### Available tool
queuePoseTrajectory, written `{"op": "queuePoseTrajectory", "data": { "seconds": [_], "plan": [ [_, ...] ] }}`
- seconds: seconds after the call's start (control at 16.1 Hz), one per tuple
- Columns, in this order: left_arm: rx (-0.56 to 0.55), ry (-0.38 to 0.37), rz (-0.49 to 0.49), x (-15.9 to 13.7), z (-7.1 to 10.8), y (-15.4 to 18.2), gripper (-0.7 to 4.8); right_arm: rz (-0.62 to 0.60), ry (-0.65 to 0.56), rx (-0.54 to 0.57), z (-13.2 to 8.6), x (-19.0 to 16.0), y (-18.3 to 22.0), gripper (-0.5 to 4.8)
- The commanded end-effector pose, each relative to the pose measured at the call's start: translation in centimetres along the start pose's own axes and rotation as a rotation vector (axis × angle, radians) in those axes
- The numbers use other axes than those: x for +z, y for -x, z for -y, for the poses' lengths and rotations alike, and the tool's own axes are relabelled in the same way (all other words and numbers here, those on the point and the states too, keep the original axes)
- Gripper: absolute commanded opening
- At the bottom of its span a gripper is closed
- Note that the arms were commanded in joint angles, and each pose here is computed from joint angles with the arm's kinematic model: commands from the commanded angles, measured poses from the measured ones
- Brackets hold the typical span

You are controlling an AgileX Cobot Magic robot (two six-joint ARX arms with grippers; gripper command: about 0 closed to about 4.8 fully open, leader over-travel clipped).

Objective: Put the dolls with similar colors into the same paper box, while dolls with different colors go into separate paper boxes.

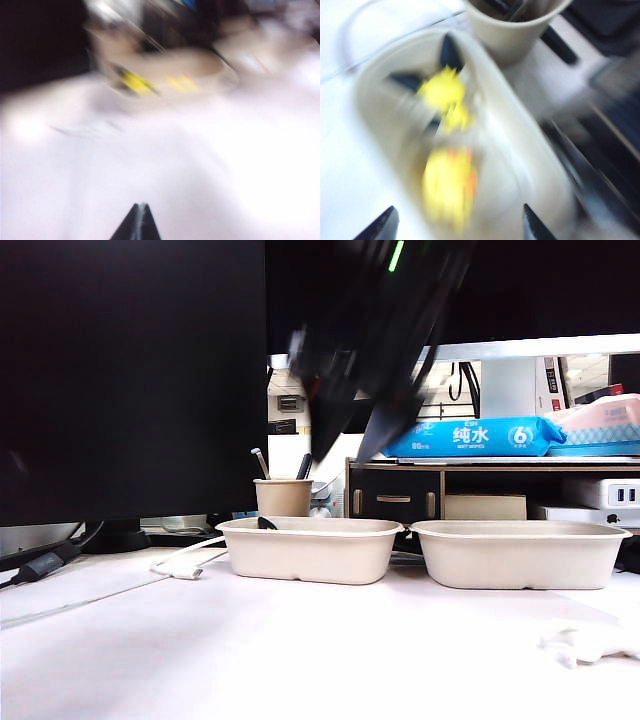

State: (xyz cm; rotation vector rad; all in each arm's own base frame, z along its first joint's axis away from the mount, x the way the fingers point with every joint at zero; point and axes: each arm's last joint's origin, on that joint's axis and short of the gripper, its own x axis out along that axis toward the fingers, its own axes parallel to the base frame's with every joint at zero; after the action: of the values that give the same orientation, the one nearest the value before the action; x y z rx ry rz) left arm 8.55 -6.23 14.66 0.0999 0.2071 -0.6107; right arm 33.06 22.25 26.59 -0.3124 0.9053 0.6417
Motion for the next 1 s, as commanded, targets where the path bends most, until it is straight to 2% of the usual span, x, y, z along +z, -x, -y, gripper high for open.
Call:
{"op": "queuePoseTrajectory", "data": {
  "seconds": [0.06, 0.19, 0.44, 0.68, 1.0],
  "plan": [
    [-0.122, -0.035, -0.105, -0.8, 1.4, -0.6, -0.05, -0.065, 0.048, -0.021, -0.4, -1.2, 5.1, 3.2],
    [-0.158, -0.051, -0.162, -1.3, 1.8, -0.8, -0.05, -0.089, 0.05, -0.016, -0.8, -3.3, 8.2, 3.2],
    [-0.156, -0.051, -0.164, -1.3, 1.8, -0.8, -0.05, -0.198, 0.039, -0.005, -1.5, -10.5, 10.1, 3.2],
    [-0.156, -0.051, -0.163, -1.3, 1.8, -0.8, -0.05, -0.305, 0.017, 0.016, -1.8, -15.9, 9.0, 3.2],
    [-0.156, -0.051, -0.164, -1.3, 1.8, -0.8, -0.05, -0.355, 0.048, 0.033, -1.9, -18.3, 7.0, 3.2]
  ]
}}
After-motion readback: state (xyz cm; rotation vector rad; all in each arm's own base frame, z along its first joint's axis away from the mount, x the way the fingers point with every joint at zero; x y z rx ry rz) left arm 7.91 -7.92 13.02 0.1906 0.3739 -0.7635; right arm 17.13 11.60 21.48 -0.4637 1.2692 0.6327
